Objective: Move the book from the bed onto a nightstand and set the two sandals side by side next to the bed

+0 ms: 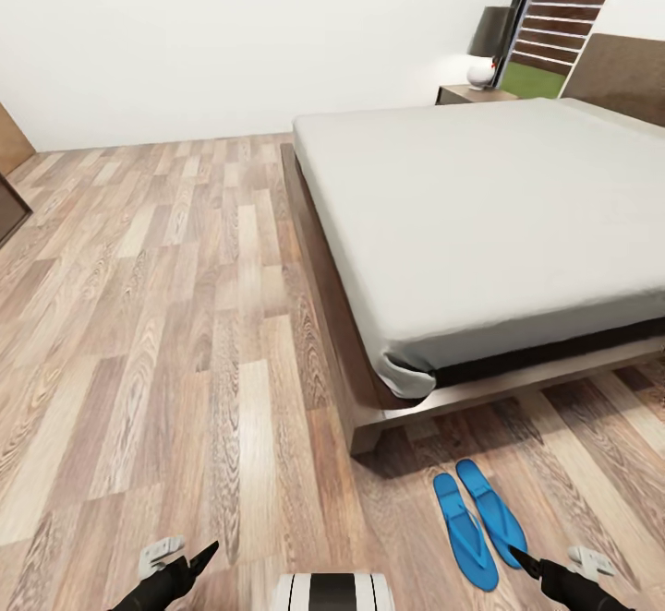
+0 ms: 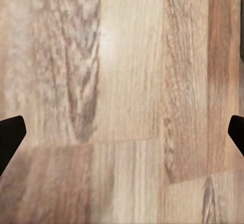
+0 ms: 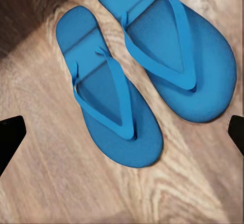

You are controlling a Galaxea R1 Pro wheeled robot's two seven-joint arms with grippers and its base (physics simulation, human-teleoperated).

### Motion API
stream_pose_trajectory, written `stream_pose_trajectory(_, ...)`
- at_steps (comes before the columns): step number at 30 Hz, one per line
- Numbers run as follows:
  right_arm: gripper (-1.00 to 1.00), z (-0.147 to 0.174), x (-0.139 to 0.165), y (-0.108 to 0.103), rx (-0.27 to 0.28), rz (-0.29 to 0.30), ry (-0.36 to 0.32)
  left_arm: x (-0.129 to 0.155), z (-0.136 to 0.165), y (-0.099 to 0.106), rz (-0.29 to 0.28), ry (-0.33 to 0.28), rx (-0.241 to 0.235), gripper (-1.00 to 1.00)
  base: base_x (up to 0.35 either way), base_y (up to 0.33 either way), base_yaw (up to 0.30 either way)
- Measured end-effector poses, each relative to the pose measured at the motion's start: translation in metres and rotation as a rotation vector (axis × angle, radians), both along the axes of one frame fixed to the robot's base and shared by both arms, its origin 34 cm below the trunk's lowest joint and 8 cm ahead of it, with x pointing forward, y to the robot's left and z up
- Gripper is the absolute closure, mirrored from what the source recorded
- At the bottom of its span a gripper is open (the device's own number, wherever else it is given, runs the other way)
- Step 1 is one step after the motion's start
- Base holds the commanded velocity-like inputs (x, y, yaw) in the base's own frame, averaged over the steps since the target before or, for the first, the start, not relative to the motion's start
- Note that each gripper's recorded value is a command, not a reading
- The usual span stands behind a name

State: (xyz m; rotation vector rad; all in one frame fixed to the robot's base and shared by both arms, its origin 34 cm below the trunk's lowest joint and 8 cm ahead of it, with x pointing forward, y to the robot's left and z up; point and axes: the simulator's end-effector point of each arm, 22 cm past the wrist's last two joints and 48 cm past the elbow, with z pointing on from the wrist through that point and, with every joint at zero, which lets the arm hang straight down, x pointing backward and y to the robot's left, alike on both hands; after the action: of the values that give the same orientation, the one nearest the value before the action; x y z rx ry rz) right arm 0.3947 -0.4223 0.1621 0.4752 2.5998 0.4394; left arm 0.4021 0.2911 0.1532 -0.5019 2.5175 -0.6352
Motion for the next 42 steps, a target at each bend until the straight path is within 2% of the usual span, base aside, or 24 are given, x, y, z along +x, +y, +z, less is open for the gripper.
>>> stream_pose_trajectory(9,-1.00,0.000,0.001,0.000,-0.003,-0.002,-0.002,0.001,0.001,0.000,0.002,-0.002,0.002,-1.00,0.000,0.000,-0.243)
stream_pose_trajectory(11,-1.00,-0.002,-0.001,0.008,0.008,-0.004,0.001,0.001,-0.001,0.003,0.007,-0.002,0.019,-1.00,0.000,0.000,-0.215)
stream_pose_trajectory(12,-1.00,-0.006,-0.004,0.021,0.027,-0.006,0.009,0.002,-0.002,0.008,0.012,-0.005,0.043,-1.00,0.000,0.000,-0.183)
stream_pose_trajectory(13,-1.00,-0.012,-0.010,0.042,0.054,-0.008,0.020,0.003,-0.005,0.015,0.026,-0.011,0.091,-1.00,0.000,0.000,-0.165)
stream_pose_trajectory(14,-1.00,-0.015,-0.012,0.053,0.063,-0.006,0.018,0.000,-0.009,0.018,0.039,-0.010,0.128,-1.00,0.000,0.000,-0.147)
stream_pose_trajectory(15,-1.00,-0.015,-0.013,0.056,0.062,-0.003,0.014,-0.002,-0.012,0.019,0.047,-0.006,0.145,-1.00,0.000,0.000,-0.100)
stream_pose_trajectory(19,-1.00,-0.023,-0.026,0.079,0.037,0.046,-0.005,-0.019,-0.026,0.017,0.084,0.024,0.247,-1.00,0.000,0.000,-0.050)
stream_pose_trajectory(22,-1.00,-0.039,-0.049,0.112,-0.012,0.110,0.038,-0.028,-0.033,0.014,0.042,0.043,0.326,-1.00,0.000,0.000,-0.010)
stream_pose_trajectory(23,-1.00,-0.043,-0.053,0.117,-0.034,0.122,0.053,-0.030,-0.033,0.014,0.033,0.045,0.336,-1.00,0.000,0.000,-0.004)
stream_pose_trajectory(26,-1.00,-0.052,-0.063,0.117,-0.109,0.165,0.093,-0.031,-0.034,0.014,0.022,0.048,0.351,-1.00,0.000,0.000,-0.001)
stream_pose_trajectory(28,-1.00,-0.054,-0.066,0.115,-0.138,0.180,0.105,-0.032,-0.035,0.015,0.020,0.049,0.356,-1.00,0.000,0.000,0.000)
stream_pose_trajectory(34,-1.00,-0.055,-0.066,0.113,-0.156,0.188,0.107,-0.033,-0.035,0.015,0.015,0.050,0.357,-1.00,0.000,0.000,0.000)
stream_pose_trajectory(42,-1.00,-0.051,-0.054,0.110,-0.180,0.193,0.053,-0.033,-0.035,0.013,0.009,0.049,0.357,-1.00,0.000,0.000,0.000)
